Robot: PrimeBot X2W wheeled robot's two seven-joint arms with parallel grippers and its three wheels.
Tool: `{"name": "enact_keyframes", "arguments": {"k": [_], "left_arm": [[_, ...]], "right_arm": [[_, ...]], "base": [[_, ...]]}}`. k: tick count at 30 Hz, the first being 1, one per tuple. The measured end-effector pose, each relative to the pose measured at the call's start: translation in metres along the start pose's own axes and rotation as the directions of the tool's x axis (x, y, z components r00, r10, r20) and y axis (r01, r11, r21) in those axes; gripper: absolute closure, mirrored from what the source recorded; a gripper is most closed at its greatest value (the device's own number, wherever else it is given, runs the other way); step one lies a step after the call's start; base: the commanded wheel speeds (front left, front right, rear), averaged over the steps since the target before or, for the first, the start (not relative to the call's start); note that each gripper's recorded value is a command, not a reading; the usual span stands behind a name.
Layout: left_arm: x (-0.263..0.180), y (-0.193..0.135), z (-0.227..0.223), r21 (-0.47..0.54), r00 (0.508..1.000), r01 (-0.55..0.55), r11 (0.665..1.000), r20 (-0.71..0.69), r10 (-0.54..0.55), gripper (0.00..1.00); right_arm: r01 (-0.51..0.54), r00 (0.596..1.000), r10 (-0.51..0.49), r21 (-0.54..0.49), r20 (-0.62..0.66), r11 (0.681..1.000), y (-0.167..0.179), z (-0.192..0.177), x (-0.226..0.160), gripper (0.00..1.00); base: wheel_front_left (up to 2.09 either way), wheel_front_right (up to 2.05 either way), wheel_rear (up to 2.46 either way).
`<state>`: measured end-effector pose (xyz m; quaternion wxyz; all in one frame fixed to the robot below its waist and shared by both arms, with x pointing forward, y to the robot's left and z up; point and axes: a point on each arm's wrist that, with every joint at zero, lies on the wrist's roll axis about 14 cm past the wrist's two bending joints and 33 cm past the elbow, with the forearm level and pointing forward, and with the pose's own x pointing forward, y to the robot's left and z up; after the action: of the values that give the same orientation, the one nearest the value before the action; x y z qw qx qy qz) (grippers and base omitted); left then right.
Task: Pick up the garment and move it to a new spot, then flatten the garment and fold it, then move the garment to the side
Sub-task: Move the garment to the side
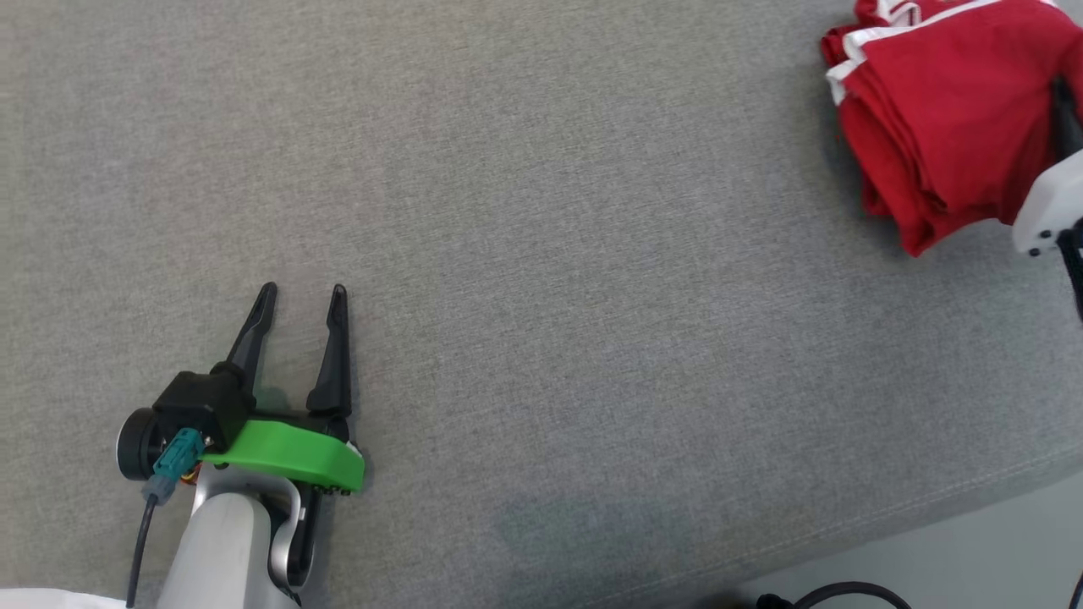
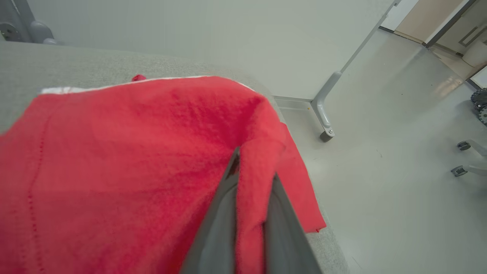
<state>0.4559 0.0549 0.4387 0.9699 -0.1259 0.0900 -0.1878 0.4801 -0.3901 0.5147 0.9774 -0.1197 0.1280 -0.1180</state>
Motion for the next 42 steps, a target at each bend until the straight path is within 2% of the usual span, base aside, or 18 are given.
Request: {"name": "enact_keyframes", "arguments": {"k": [1,2,5,8,10,16,22,33,42], "left_arm": [[-0.001,0.003,-0.001,0.000,1.000,-0.007,1.000,-0.003,0.007,0.00],[-0.003,0.005,-0.002,0.001,1.000,-0.014,1.000,-0.006,0.014,0.00],[-0.006,0.011,-0.003,0.002,0.999,-0.031,1.000,-0.008,0.031,0.00],[-0.008,0.014,-0.001,0.004,0.999,-0.039,0.999,-0.006,0.039,0.00],[-0.009,0.015,0.003,0.005,0.999,-0.046,0.999,0.004,0.046,0.00],[-0.019,0.013,0.016,0.010,0.998,-0.060,0.998,0.031,0.060,0.00],[-0.035,0.017,0.033,0.017,0.993,-0.096,0.995,0.069,0.095,0.00],[-0.078,0.043,0.053,0.030,0.971,-0.212,0.977,0.118,0.208,0.00],[-0.122,0.062,0.060,0.009,0.943,-0.304,0.953,0.147,0.299,0.00]], "right_arm": [[0.010,1.000,-0.010,-0.007,-0.023,1.000,-0.003,-0.007,0.001,0.55],[0.021,0.998,-0.022,-0.004,-0.050,1.000,-0.005,-0.016,0.001,0.00],[0.042,0.995,-0.042,0.001,-0.093,0.999,-0.007,-0.030,0.002,0.00],[0.052,0.997,-0.052,0.002,-0.060,0.999,-0.009,-0.020,0.005,0.00],[0.043,0.999,-0.043,-0.005,0.012,0.999,-0.005,0.000,0.007,0.00],[-0.080,0.976,0.070,0.044,0.207,0.996,0.062,0.045,-0.010,0.00],[-0.220,0.928,0.181,0.087,0.325,0.972,0.120,0.069,-0.048,0.00],[-0.378,0.904,0.310,0.209,0.296,0.902,0.190,0.041,-0.098,0.00],[-0.440,0.882,0.364,0.247,0.299,0.863,0.217,0.037,-0.133,0.00]], "base": [[0.00,0.00,0.00],[0.00,0.00,0.00],[0.00,0.00,0.00],[0.00,0.00,0.00],[0.00,0.00,0.00],[0.00,0.00,0.00],[0.00,0.00,0.00],[0.00,0.00,0.00],[0.00,0.00,0.00]]}}
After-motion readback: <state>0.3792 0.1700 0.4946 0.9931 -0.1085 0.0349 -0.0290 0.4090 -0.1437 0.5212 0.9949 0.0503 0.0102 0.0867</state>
